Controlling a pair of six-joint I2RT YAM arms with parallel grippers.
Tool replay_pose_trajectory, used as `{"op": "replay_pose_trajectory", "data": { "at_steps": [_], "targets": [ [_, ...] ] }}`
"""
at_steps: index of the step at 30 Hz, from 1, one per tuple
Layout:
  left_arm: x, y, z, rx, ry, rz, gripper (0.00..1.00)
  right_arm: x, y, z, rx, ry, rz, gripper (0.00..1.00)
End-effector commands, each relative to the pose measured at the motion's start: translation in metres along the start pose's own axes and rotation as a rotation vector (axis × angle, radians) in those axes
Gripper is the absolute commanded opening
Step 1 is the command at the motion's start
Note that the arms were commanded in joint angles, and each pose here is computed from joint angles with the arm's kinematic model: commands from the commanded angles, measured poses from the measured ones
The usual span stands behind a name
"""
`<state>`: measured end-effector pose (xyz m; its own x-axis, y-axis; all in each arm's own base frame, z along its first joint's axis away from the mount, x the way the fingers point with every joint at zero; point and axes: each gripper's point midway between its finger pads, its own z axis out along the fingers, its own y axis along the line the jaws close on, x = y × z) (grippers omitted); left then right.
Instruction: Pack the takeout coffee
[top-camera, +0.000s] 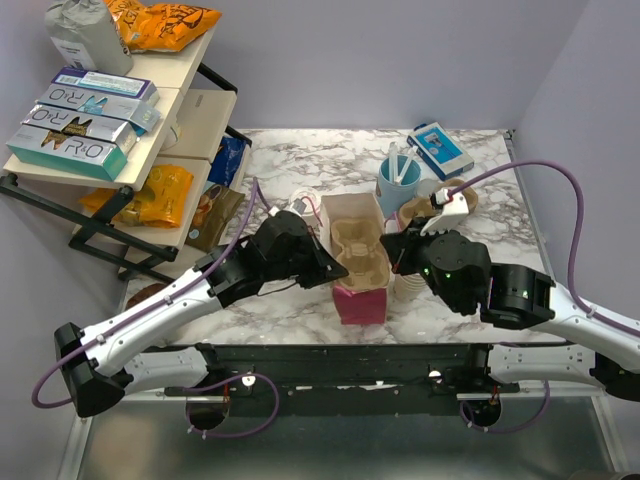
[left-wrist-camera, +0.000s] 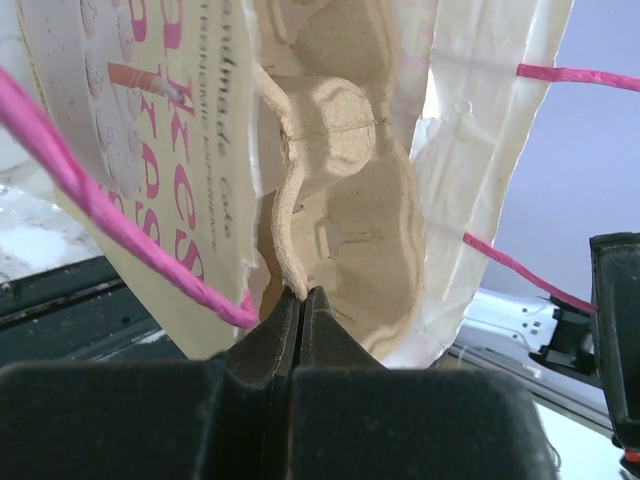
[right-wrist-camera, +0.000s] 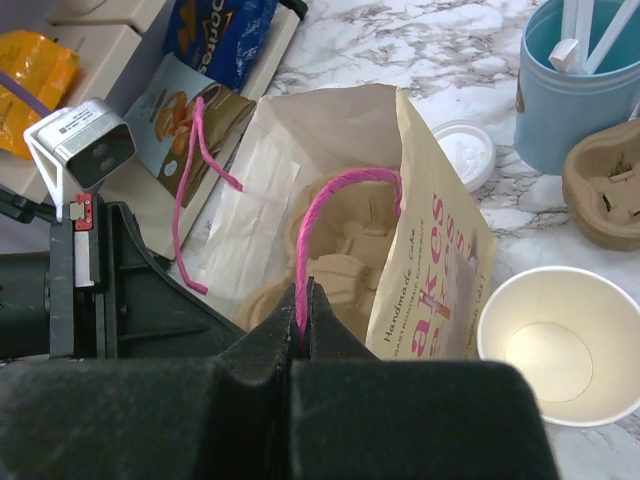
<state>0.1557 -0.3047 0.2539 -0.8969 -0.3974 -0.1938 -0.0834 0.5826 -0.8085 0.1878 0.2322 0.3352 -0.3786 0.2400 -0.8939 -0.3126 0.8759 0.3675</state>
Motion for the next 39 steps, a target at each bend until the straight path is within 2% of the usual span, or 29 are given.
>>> {"op": "replay_pose_trajectory", "data": {
  "at_steps": [1,3,6,9,10,14,24,27,28,31,39],
  "targets": [
    [-0.002,0.012,0.003,-0.081,0.006,0.105,0.0,-0.001,0.004,0.002,-0.017,-0.01,0.002,0.01],
    [0.0,0.014,0.006,-0.094,0.019,0.122,0.0,-0.001,0.004,0.002,-0.013,-0.01,-0.003,0.01],
    [-0.001,0.022,0.006,-0.139,0.016,0.136,0.13,0.0,0.002,0.002,-0.011,-0.012,-0.003,0.01],
    [-0.002,0.022,0.003,-0.148,0.013,0.154,0.3,-0.002,0.001,0.001,-0.006,-0.016,-0.002,0.01],
    [-0.002,0.022,0.002,-0.148,0.013,0.158,0.39,-0.002,0.0,0.001,-0.004,-0.018,-0.002,0.01],
    [0.0,0.018,0.0,-0.147,0.021,0.183,0.47,-0.003,0.001,0.002,-0.001,-0.02,-0.005,0.01],
    [0.005,-0.007,-0.008,-0.107,0.038,0.263,0.6,-0.003,-0.001,0.001,0.007,-0.014,-0.013,0.01],
    [0.007,-0.019,-0.013,-0.078,0.041,0.294,0.66,-0.002,-0.003,0.0,0.008,-0.012,-0.012,0.01],
    [0.008,-0.023,-0.015,-0.065,0.041,0.303,0.71,-0.002,-0.003,0.0,0.01,-0.011,-0.013,0.01],
    [0.001,-0.033,-0.023,-0.047,0.003,0.325,0.79,-0.001,-0.002,0.0,0.004,-0.007,-0.013,0.01],
    [-0.011,-0.055,-0.046,0.015,-0.058,0.398,0.87,0.001,-0.003,-0.001,0.001,0.008,-0.021,0.01]
  ]
}}
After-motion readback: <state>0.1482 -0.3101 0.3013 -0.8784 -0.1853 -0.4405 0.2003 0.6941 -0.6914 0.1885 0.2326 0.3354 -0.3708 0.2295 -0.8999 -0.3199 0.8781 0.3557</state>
